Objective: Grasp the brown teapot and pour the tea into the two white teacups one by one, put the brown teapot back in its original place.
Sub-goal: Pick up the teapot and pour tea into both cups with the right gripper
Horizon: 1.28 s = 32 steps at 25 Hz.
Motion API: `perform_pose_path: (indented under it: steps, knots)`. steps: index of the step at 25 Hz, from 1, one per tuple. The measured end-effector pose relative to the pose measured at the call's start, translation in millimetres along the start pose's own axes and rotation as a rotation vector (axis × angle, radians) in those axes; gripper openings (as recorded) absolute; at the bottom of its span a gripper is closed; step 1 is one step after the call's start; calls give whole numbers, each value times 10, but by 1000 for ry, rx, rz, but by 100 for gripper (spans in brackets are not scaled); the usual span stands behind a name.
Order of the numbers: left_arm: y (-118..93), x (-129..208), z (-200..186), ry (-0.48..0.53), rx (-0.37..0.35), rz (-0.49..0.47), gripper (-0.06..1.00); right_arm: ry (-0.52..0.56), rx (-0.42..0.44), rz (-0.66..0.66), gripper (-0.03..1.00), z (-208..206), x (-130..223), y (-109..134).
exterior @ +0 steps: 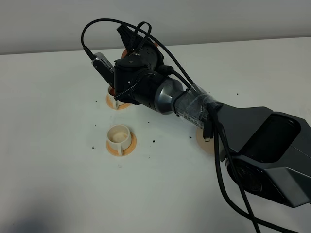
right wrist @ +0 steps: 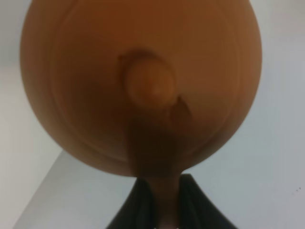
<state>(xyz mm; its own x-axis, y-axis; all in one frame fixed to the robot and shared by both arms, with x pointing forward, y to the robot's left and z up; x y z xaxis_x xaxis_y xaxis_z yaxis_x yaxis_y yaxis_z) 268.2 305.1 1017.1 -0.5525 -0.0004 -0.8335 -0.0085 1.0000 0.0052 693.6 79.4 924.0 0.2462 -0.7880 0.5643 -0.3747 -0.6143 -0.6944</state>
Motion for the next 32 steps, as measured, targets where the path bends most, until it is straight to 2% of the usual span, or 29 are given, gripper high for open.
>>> perform_pose_path:
  steps: [11, 26, 32]
  knots:
    - [0, 0, 0, 0, 0, 0, 39, 3, -3, 8, 11, 0, 4, 4]
    - [0, 0, 0, 0, 0, 0, 39, -21, -139, 175, 11, -16, -48, 191]
    - [0, 0, 0, 0, 0, 1, 39, -33, -181, 278, 11, -63, -32, 168]
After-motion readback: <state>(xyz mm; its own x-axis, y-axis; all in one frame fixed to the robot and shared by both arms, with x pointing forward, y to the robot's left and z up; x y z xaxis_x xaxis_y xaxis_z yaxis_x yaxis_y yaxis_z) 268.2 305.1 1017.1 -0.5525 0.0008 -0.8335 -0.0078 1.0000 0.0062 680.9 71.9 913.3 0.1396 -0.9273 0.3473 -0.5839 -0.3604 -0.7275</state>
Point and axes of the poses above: a point on each arm's last joint axis where the gripper is mounted, z pointing out along that axis toward the gripper, y along the wrist's bending axis when the last joint is at zero, x = y × z, the point moved 5 cm from there along z, pointing out along that axis toward the gripper, and after that the axes turned 2 degrees about z, right-handed, at the moved point
